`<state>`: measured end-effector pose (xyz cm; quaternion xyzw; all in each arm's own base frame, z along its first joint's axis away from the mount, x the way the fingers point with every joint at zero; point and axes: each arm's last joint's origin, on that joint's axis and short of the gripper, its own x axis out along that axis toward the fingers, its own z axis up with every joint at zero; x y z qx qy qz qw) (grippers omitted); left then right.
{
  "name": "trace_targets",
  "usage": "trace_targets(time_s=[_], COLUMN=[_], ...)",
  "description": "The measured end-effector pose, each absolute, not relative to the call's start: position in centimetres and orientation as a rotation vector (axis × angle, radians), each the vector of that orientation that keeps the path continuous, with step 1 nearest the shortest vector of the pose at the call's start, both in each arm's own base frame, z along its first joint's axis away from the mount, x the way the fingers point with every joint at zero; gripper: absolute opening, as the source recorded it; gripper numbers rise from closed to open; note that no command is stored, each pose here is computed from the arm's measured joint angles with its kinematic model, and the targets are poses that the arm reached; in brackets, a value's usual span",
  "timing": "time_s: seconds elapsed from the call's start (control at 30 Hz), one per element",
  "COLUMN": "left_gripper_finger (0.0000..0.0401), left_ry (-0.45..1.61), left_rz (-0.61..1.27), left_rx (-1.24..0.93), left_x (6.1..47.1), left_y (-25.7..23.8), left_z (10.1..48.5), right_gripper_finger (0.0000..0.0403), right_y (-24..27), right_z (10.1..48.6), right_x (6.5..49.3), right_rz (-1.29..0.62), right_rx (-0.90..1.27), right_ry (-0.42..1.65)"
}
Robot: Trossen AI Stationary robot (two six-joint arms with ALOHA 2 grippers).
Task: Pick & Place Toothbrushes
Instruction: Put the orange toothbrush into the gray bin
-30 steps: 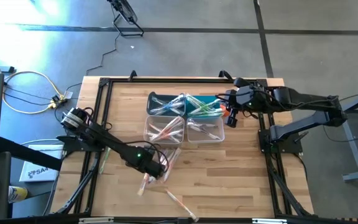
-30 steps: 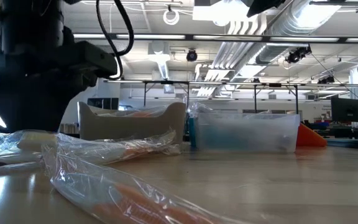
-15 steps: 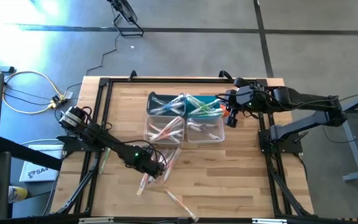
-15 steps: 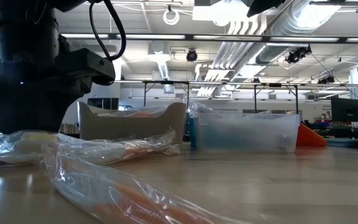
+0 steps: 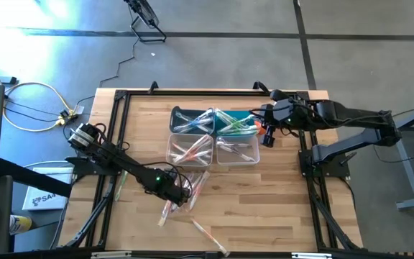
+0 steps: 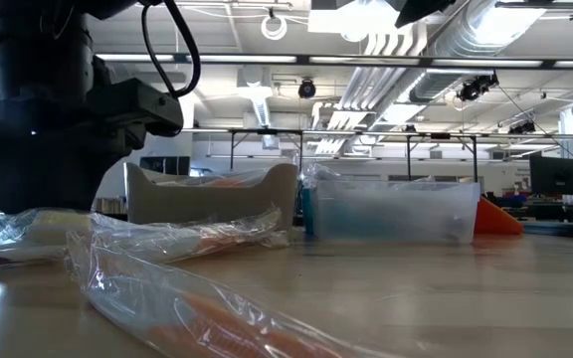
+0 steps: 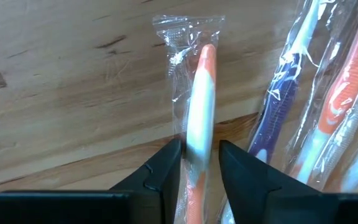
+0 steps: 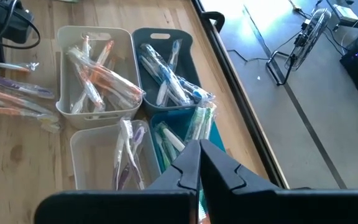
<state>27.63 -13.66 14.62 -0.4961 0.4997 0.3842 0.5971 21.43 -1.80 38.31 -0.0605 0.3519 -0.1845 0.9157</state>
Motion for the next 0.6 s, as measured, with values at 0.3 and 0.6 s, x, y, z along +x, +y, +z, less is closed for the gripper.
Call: trace_targets(time_s=[0.3,0.6], left_gripper_finger=[0.0032,0.0016], left_ry=[1.159,1.163], left_rz=[0.897,0.878], left_rx=[-1.147,-1.129], left_x=[27.59,27.42], left_y=[-13.63,-13.55], left_z=[14.57,15.17], right_gripper_finger=[0.0003,0.0003], right_y=[-1.80,-1.79], right_z=[38.32,38.31], right_x=[21.43,21.42], right_rz=[-0.380,-0.379], right_rx=[-0.125,-0.125], right_ry=[0.724,0.725])
